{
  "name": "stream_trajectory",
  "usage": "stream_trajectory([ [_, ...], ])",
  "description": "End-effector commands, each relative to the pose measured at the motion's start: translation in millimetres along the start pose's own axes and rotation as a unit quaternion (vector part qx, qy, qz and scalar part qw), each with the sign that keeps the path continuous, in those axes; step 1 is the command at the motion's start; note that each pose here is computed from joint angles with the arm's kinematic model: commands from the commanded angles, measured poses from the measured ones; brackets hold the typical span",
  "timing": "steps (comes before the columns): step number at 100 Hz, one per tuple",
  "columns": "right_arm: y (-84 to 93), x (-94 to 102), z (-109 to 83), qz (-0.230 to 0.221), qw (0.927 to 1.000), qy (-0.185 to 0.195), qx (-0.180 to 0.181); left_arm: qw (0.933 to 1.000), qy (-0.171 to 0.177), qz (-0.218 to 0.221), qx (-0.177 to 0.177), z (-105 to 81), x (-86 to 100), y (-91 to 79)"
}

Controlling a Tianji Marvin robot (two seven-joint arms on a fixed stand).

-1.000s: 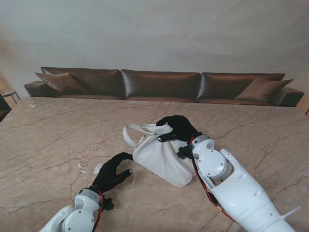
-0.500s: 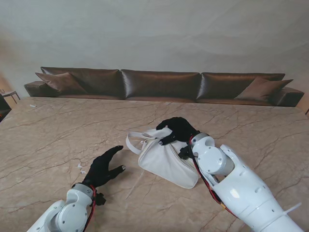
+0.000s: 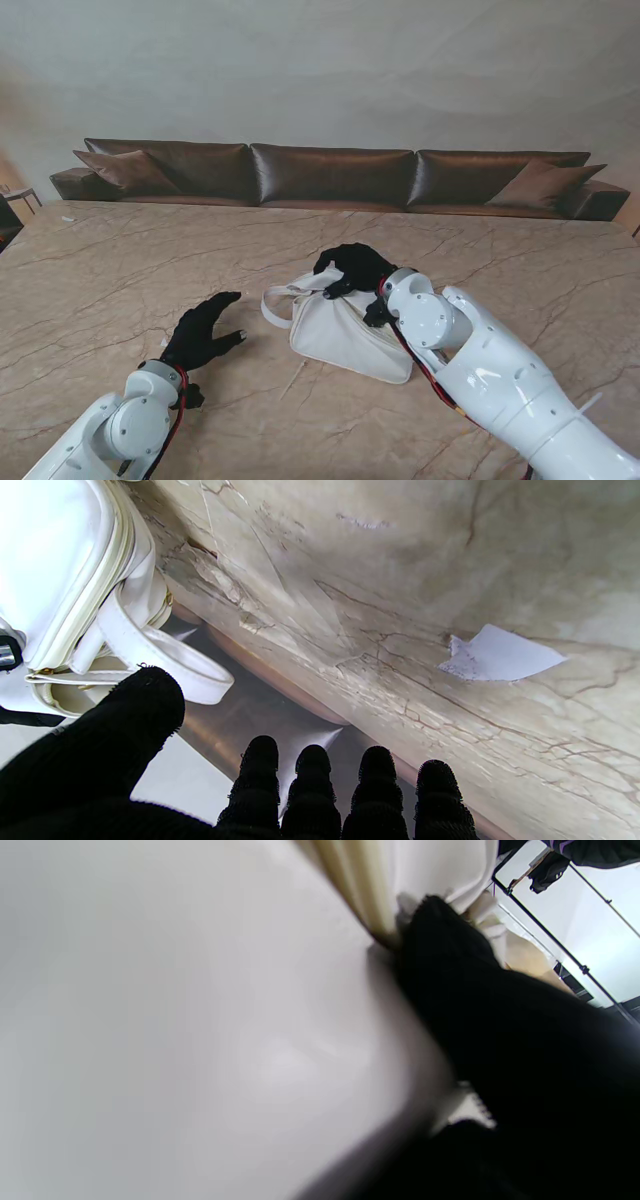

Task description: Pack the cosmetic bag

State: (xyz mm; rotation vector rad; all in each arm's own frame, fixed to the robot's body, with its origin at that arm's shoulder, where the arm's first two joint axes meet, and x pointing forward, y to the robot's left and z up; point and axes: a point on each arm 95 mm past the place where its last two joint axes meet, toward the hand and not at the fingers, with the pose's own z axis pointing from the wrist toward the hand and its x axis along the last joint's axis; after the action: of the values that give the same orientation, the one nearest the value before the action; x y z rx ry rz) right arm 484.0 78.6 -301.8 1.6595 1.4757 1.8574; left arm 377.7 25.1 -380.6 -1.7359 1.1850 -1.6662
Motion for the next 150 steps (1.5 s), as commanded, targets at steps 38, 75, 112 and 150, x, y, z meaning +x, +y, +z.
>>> stream_trajectory([
  [38, -17.6, 18.2, 12.6, -0.049, 0.9984, 0.029, 0.007, 0.9998, 0.015, 0.012, 0.007, 7.8, 16.4, -12.6],
  [75, -12.0, 22.5, -0.8, -0.06, 0.9973, 0.042, 0.009, 0.9994, 0.026, 0.021, 0.012, 9.5, 30.5, -24.8],
  [112, 6.5, 27.7, -27.1, -0.031, 0.9976, 0.041, -0.045, 0.9982, 0.044, 0.024, 0.033, 10.5, 43.7, -35.9],
  [150, 33.0, 12.2, -82.9, -0.042, 0.9919, 0.017, -0.118, 0.997, 0.059, 0.02, 0.045, 9.8, 55.0, -45.6],
])
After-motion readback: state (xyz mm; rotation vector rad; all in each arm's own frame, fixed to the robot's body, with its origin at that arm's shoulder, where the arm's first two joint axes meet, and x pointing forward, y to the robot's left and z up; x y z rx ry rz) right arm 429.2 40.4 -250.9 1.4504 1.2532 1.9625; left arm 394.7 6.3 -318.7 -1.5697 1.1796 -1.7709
